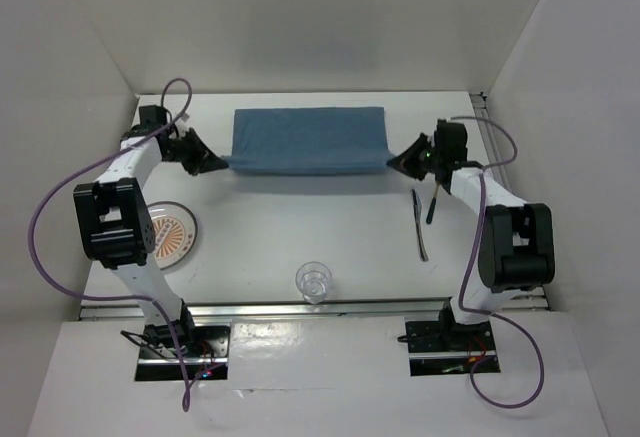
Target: Set the dinner table for one person
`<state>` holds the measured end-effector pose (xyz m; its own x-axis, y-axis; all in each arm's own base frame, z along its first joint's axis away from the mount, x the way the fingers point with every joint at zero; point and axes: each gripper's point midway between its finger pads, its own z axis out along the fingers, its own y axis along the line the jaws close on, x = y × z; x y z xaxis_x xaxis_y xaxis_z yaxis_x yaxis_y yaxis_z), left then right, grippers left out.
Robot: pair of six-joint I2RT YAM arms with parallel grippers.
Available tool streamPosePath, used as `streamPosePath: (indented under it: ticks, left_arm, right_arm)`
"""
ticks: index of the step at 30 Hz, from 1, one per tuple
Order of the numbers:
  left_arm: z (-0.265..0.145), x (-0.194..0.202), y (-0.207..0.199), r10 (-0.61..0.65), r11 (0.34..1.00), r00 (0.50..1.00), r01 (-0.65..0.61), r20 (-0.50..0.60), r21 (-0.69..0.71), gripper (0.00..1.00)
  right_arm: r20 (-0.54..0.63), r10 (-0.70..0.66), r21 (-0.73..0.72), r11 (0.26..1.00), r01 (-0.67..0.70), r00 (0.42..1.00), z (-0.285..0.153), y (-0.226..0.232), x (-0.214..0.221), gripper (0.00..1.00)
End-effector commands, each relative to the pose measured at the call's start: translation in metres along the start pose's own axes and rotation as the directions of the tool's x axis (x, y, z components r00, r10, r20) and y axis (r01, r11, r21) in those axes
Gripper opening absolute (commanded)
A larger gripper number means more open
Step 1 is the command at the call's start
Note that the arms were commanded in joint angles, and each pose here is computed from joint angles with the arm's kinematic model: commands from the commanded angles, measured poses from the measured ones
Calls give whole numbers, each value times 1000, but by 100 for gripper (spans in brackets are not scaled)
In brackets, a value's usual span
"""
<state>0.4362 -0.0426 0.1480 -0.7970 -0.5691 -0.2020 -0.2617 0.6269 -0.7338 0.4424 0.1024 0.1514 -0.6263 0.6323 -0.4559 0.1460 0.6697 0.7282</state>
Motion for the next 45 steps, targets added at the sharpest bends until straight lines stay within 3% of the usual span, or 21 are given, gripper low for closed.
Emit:
streamPosePath:
  ticks: [1,7,12,15,16,18,19,21,22,25,27,28,29,32,33,34,36,40,45]
  left_arm:
    - [-20,-6,17,73,996,992,-67,98,-66,0]
    - [-17,36,57,9,986,999,-2,39,-167,0]
    - [-18,53,84,-25,965,999,35,44,-260,0]
    - [-22,61,87,-26,959,999,31,22,-280,24]
    - [-24,66,91,-33,953,999,34,7,-301,58]
    - [-33,66,90,-29,944,999,34,20,-329,91]
    - [-38,61,87,-10,940,999,19,31,-341,100]
    - [-47,56,87,-1,926,999,20,50,-377,100]
    - [-57,45,75,34,928,995,3,91,-372,100]
    - [-63,28,48,115,932,983,-56,143,-358,100]
    - [-58,23,35,149,932,978,-91,143,-351,91]
    - [-53,22,28,163,933,977,-108,136,-344,87]
    - [-47,22,13,191,933,974,-142,118,-330,80]
    - [-23,25,-2,223,931,973,-197,54,-308,65]
    - [-13,32,-8,246,923,969,-225,31,-312,59]
    - [-2,38,-4,251,918,968,-240,-4,-316,56]
    - [10,43,-18,293,910,956,-288,-31,-297,51]
    - [36,45,-4,306,869,947,-319,-95,-379,51]
    - [68,51,23,250,857,957,-290,-150,-426,51]
  right_arm:
    - [117,-21,-27,999,24,993,-27,3,-10,0]
    - [5,23,40,999,-24,1000,-36,-35,51,0]
    - [-28,42,74,996,-40,999,-42,-50,70,0]
    - [-39,43,100,994,-39,998,-48,-58,78,2]
    - [-50,39,110,993,-33,998,-49,-60,81,8]
    - [-73,28,120,993,-19,997,-52,-61,88,54]
    - [-75,17,137,991,-6,997,-57,-60,89,71]
    - [-35,-13,178,984,19,999,-61,-63,78,90]
    - [-23,-28,189,981,32,999,-64,-62,74,91]
    - [35,-75,194,979,67,997,-64,-47,46,91]
    - [50,-89,215,974,76,995,-57,-40,28,81]
    - [53,-91,213,974,77,994,-55,-37,23,73]
    - [43,-94,220,972,83,995,-49,-37,25,56]
    - [27,-120,206,972,112,992,-40,-29,21,28]
    - [-15,-149,209,967,149,989,-31,-29,24,6]
    - [-40,-147,229,961,152,988,-26,-31,28,0]
    - [-140,-162,277,941,196,977,-14,-49,44,0]
    - [-179,-175,337,914,228,968,-1,-60,46,0]
    - [-220,-149,424,875,232,964,13,-87,51,10]
